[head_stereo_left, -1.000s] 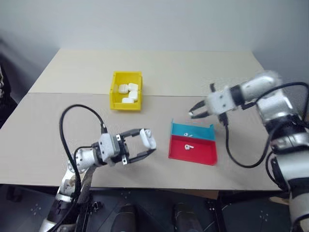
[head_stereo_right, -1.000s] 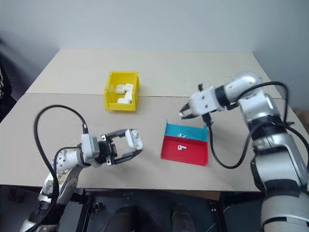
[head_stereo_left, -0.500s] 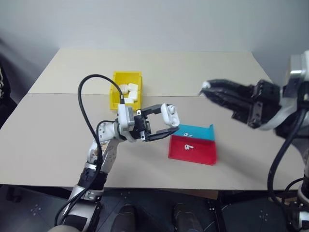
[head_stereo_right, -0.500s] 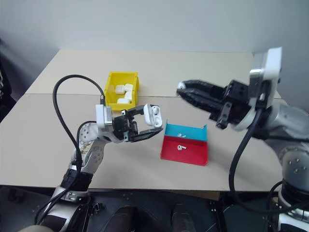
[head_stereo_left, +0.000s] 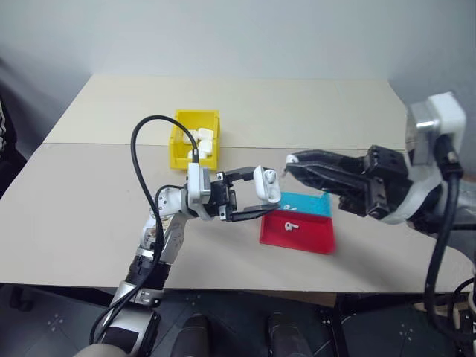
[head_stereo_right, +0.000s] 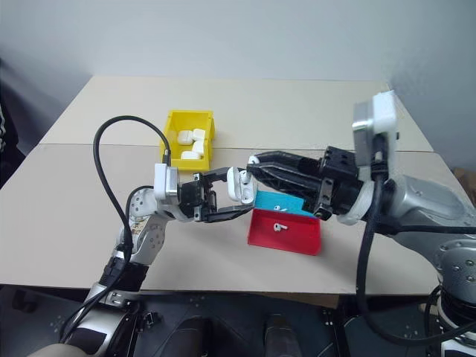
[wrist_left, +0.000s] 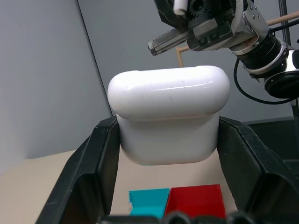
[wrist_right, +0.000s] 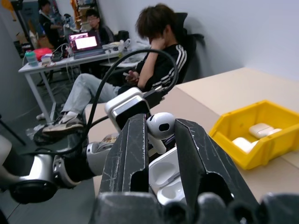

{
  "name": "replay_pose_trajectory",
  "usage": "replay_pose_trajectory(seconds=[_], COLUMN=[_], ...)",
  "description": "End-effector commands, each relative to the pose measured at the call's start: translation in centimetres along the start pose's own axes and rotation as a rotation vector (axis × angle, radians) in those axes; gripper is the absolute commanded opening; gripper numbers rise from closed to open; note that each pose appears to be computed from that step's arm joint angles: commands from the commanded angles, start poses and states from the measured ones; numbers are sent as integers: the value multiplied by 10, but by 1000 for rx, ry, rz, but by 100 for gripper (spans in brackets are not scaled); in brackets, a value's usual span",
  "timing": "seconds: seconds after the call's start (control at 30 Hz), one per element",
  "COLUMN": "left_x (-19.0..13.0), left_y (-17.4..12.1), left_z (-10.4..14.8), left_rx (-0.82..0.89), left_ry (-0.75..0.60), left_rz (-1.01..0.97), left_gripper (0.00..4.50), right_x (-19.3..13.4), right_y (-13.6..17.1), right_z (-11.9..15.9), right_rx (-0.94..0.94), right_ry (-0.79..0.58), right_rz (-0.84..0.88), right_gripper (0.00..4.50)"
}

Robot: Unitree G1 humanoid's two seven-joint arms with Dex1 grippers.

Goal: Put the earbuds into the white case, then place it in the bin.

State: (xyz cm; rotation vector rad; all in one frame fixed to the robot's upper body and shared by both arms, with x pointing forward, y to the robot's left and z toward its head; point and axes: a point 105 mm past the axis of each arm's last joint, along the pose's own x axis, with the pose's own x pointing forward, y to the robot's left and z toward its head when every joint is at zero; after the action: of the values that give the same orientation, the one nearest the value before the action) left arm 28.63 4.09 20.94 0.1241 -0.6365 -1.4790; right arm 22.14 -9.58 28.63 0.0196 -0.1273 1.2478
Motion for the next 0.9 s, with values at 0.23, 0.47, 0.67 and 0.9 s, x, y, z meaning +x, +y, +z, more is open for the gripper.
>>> replay_pose_trajectory(seconds=[0.23,0.47,0.67,0.9], left_x=[1,0,0,2], left_y=[-2,-4,-3,-1], left_z=[11,12,11,12], left_rx=[51,55,60,63], left_ry=[-20,-15,-12,-17], left_rz=[19,22,28,33], left_gripper=[281,281,281,281], right_x=[6,6,5,7], right_y=[-2,-5,-7,-8], right_z=[-21,-27,-33,-39], right_rx=[5,-31,-45,-62], right_ry=[95,117,144,160], right_rz=[5,-11,-18,-34], right_gripper=[90,90,90,90])
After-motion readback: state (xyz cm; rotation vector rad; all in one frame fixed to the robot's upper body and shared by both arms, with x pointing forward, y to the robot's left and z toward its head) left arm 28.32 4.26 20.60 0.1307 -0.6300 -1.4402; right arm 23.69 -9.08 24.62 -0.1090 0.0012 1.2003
